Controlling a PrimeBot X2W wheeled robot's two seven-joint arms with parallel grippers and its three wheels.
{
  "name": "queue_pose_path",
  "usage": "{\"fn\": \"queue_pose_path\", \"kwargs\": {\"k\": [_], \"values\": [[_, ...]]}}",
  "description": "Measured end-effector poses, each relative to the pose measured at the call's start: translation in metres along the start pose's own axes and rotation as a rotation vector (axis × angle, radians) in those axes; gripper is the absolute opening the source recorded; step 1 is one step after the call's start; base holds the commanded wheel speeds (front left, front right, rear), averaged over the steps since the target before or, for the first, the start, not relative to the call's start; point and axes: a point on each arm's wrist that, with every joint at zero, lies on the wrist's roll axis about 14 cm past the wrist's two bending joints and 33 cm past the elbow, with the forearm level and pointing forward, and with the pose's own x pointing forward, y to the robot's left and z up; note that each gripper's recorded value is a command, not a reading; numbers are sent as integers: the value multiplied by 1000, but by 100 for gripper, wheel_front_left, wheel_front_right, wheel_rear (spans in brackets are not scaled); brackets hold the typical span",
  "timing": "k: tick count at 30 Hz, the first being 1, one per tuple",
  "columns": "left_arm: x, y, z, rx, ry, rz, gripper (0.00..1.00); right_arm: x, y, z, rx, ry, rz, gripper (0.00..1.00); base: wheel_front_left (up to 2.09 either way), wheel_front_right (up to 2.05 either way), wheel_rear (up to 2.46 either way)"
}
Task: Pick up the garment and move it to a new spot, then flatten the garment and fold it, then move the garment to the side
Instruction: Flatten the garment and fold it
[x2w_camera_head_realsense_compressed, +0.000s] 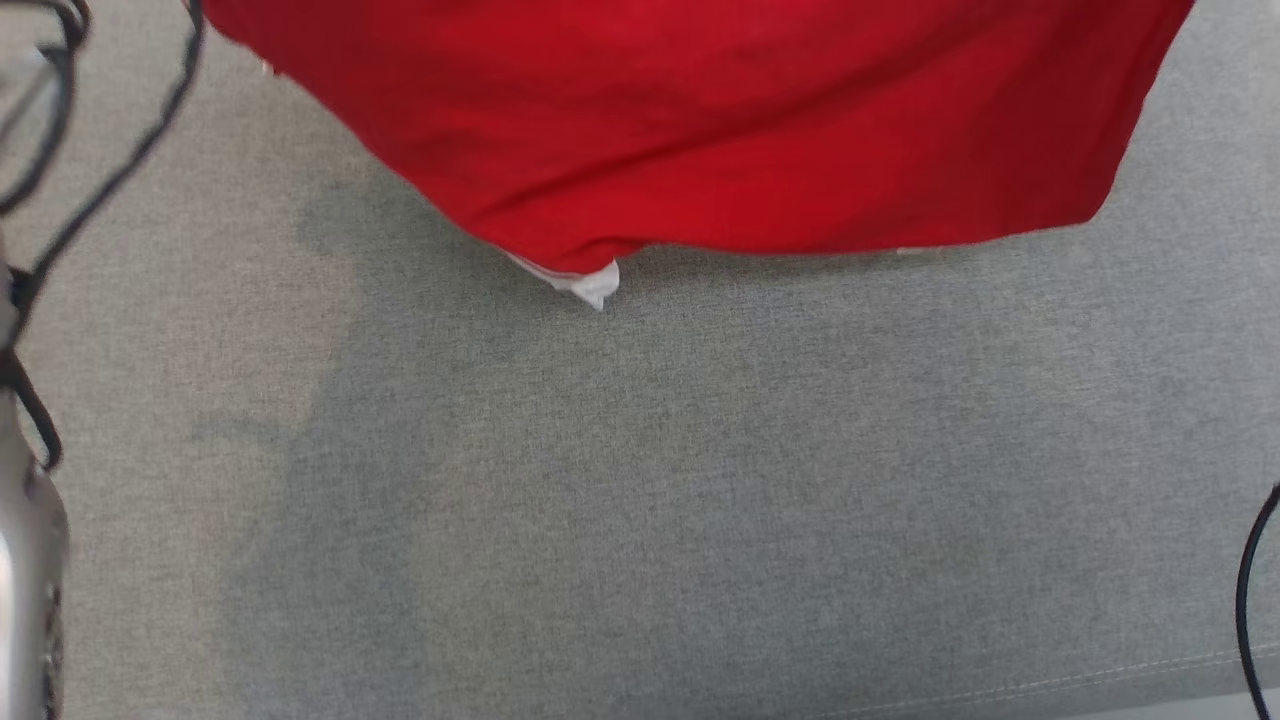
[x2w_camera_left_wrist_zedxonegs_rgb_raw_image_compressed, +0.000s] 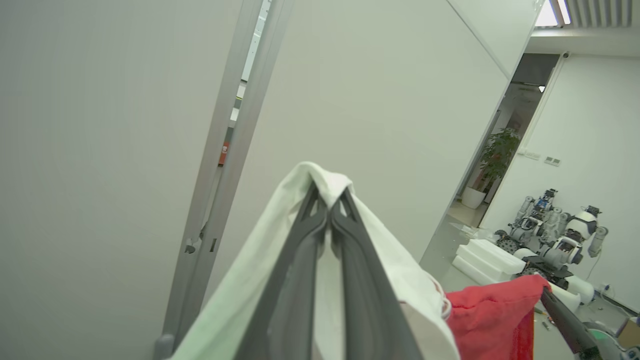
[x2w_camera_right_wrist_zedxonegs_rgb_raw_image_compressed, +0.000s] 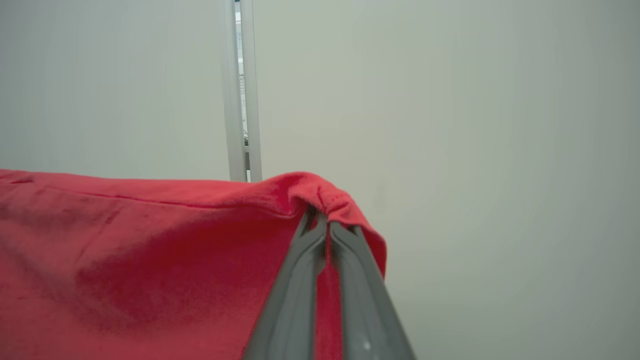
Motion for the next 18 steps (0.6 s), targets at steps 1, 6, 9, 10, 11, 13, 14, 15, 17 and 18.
{"fn": "queue_pose_path", "kwargs": {"k": [1, 6, 9, 10, 11, 13, 14, 15, 17, 18], "values": [[8, 8, 3, 31, -5, 16, 0, 14, 1, -2, -2, 3, 7, 0, 0, 0, 0], [47, 29, 17, 180, -74, 18, 0, 72, 4, -10, -80, -41, 38, 0, 0, 0, 0], [66, 30, 19, 203, -161, -10, 0, 97, 15, -21, -137, -80, 75, 0, 0, 0, 0], [71, 32, 20, 201, -201, -17, 0, 103, 18, -27, -159, -85, 90, 0, 0, 0, 0], [75, 32, 23, 201, -240, -25, 0, 110, 20, -29, -180, -99, 99, 0, 0, 0, 0], [81, 29, 24, 220, -302, -61, 0, 124, 24, -31, -230, -121, 122, 0, 0, 0, 0], [83, 29, 19, 219, -319, -78, 0, 128, 27, -39, -241, -114, 133, 0, 0, 0, 0], [83, 33, 11, 218, -322, -87, 0, 129, 28, -52, -255, -92, 144, 0, 0, 0, 0], [81, 52, -11, 191, -298, -77, 0, 127, 29, -80, -250, -51, 154, 0, 0, 0, 0], [78, 67, -26, 182, -271, -57, 0, 126, 30, -95, -247, -28, 161, 0, 0, 0, 0]]}}
